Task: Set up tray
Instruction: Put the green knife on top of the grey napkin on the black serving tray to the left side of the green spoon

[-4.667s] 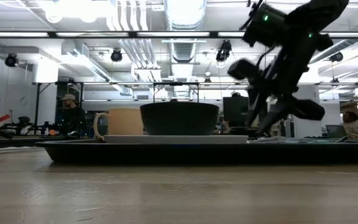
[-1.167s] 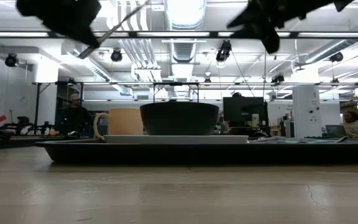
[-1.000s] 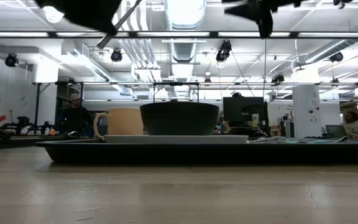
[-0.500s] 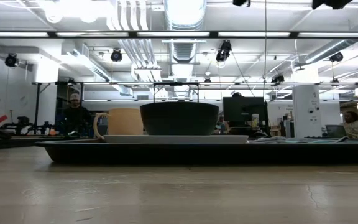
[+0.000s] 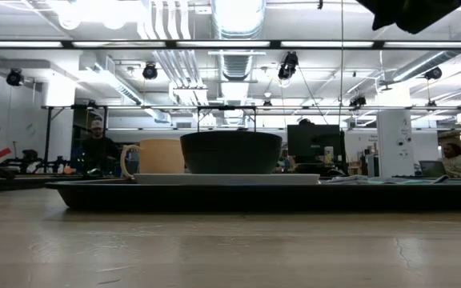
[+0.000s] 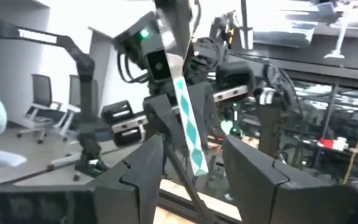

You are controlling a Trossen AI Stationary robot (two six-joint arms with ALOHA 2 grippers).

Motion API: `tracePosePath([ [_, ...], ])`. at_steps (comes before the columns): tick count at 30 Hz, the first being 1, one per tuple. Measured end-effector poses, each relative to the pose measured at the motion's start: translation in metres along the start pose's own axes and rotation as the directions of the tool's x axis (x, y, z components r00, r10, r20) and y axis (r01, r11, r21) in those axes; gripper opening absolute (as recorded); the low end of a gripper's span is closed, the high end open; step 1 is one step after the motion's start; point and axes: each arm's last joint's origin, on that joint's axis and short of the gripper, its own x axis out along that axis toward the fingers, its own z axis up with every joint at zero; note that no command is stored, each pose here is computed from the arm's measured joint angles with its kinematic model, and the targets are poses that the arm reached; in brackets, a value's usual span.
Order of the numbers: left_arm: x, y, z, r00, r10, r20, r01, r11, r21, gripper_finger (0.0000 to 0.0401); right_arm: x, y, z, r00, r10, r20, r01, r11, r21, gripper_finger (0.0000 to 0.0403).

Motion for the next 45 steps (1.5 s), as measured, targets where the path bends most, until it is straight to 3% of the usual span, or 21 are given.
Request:
tracePosePath([
  [9,0.01,-0.004,0.005,0.998,-0.052,0.031,0.053,0.999,-0.015,0.0024,0.003,0.01,0.01,0.995,0.018,0.094,-0.012,0.998,-0.064,0.0157],
  [29,0.045,-0.006,-0.001,0.995,-0.067,0.075,0.069,0.997,-0.025,0.0024,0.005,0.01,0.01,0.997,0.019,0.08,-0.016,0.999,-0.04,0.0145],
  [35,0.04,0.0,0.004,0.993,-0.066,0.096,0.07,0.997,-0.033,0.0024,0.005,0.01,0.007,0.998,0.021,0.051,-0.019,0.999,-0.034,0.0108],
  [42,0.038,0.004,0.005,0.993,-0.065,0.101,0.069,0.997,-0.039,0.0024,0.005,0.01,0.007,0.998,0.02,0.051,-0.017,0.997,-0.07,0.0019],
  [45,0.038,0.004,0.004,0.993,-0.066,0.1,0.07,0.997,-0.038,0.0024,0.005,0.01,0.007,0.998,0.03,0.049,-0.028,0.998,-0.05,0.0017],
])
